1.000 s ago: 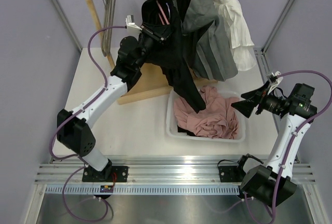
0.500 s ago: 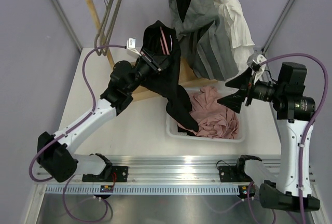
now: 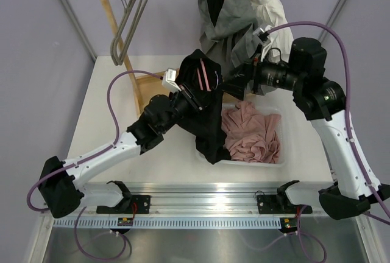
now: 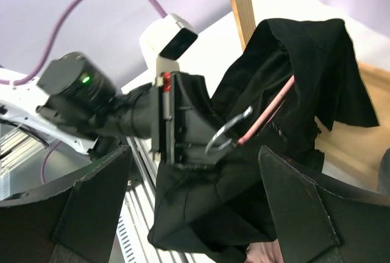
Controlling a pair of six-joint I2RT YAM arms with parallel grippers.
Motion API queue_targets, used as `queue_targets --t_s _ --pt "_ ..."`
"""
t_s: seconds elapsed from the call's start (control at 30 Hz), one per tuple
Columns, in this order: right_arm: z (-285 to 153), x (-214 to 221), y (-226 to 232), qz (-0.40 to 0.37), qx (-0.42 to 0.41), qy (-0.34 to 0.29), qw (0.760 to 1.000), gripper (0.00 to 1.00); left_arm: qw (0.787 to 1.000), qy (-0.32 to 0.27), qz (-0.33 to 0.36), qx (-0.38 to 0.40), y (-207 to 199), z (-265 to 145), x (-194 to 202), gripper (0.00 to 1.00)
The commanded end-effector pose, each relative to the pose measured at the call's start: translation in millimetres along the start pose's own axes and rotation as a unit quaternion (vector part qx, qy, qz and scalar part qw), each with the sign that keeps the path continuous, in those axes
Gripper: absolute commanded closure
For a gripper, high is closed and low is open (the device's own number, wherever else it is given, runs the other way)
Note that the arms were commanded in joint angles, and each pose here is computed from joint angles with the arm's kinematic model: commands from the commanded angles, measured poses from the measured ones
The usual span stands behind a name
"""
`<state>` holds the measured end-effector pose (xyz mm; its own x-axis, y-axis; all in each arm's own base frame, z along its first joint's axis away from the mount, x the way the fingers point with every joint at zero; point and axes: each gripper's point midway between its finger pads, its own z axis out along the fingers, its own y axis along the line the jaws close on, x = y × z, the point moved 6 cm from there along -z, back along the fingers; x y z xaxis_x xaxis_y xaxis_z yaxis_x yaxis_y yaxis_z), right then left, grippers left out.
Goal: Remove the skirt from the hanger
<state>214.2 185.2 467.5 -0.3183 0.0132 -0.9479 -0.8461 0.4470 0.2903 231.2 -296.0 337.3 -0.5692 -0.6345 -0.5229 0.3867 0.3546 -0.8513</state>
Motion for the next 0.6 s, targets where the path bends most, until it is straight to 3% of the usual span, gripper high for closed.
queue_targets --t_s 0.0,0.23,0.37,0.57 --pt "5.9 -10.0 1.7 0.01 0.039 -0.014 0.999 0.08 0.998 -0.06 0.018 0.03 -21.5 5.2 -12.8 1.0" --pt "20.3 13.5 -9.3 0.029 0.065 0.007 0.997 0.16 0.997 -0.066 0.025 0.02 -20.7 15.3 -4.4 1.0" --pt "25.1 22.8 -16.0 0.042 0.078 0.016 0.996 0.29 0.997 -0.075 0.026 0.016 -20.8 19.4 -1.5 1.0" --pt "29.1 29.9 -26.6 0.045 0.106 0.021 0.993 0.38 0.996 -0.08 0.027 0.022 -26.3 20.2 -1.1 1.0"
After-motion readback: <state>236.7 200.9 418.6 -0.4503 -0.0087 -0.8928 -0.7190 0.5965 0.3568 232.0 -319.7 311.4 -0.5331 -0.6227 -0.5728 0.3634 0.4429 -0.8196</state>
